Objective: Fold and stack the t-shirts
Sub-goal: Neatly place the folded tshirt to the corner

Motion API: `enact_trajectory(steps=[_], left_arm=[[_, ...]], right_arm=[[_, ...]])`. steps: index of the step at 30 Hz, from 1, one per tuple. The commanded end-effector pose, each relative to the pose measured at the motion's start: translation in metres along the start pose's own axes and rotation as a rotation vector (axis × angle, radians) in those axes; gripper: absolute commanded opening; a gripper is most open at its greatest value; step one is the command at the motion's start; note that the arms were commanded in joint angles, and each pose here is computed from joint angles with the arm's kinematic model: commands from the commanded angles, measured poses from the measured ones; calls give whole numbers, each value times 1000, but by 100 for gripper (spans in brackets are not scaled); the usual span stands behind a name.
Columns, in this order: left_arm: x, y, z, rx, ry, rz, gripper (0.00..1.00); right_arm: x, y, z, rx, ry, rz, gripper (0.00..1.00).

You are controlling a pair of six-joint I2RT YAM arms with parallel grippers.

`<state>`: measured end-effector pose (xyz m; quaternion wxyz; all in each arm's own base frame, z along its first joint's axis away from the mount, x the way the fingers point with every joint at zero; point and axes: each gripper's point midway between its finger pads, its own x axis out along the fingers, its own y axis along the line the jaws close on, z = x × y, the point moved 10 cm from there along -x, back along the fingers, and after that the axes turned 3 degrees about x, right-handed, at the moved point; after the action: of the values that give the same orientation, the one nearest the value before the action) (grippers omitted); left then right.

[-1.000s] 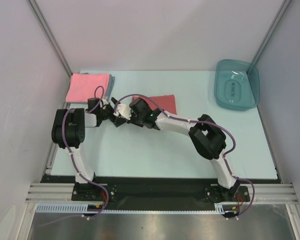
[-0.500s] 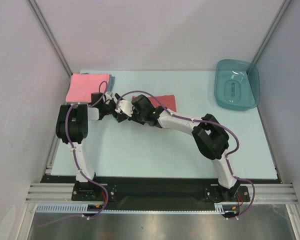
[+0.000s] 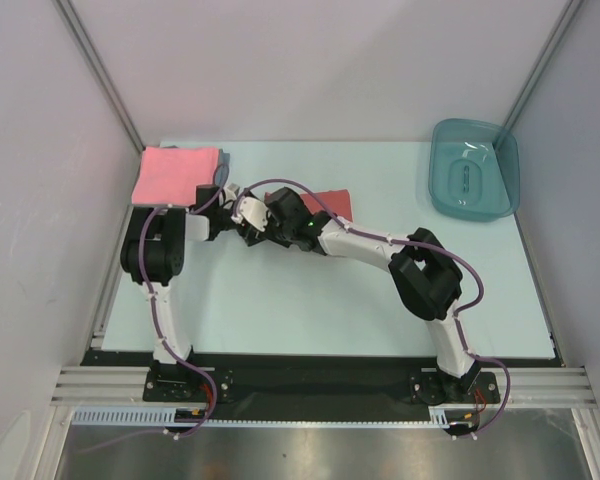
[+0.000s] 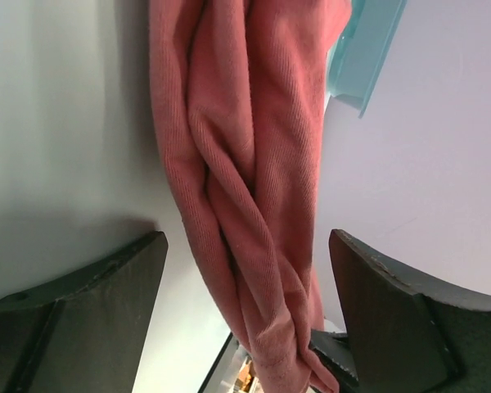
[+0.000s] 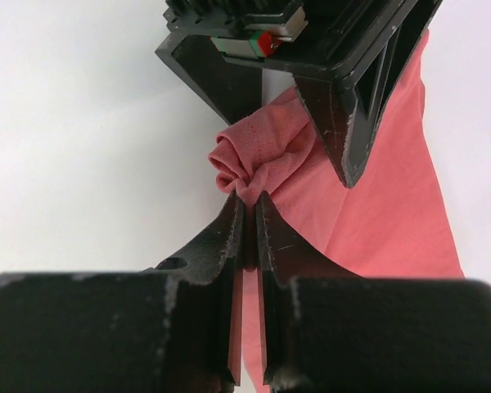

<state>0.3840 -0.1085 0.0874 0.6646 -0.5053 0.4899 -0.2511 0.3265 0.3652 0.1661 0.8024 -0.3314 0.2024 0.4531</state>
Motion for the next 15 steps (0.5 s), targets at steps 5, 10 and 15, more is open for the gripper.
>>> enact_trajectory(steps=[5,10,15], left_arm=[[22,19,8,-62,-28,53,85],[30,19,13,-60,-7,53,82],[31,18,18,-40,-15,92,79]], right_arm=[[-21,-9,17,14,-69,-28,0],[-21,-10,17,16,-70,-29,0],[-23,-12,16,22,-73,-34,0]])
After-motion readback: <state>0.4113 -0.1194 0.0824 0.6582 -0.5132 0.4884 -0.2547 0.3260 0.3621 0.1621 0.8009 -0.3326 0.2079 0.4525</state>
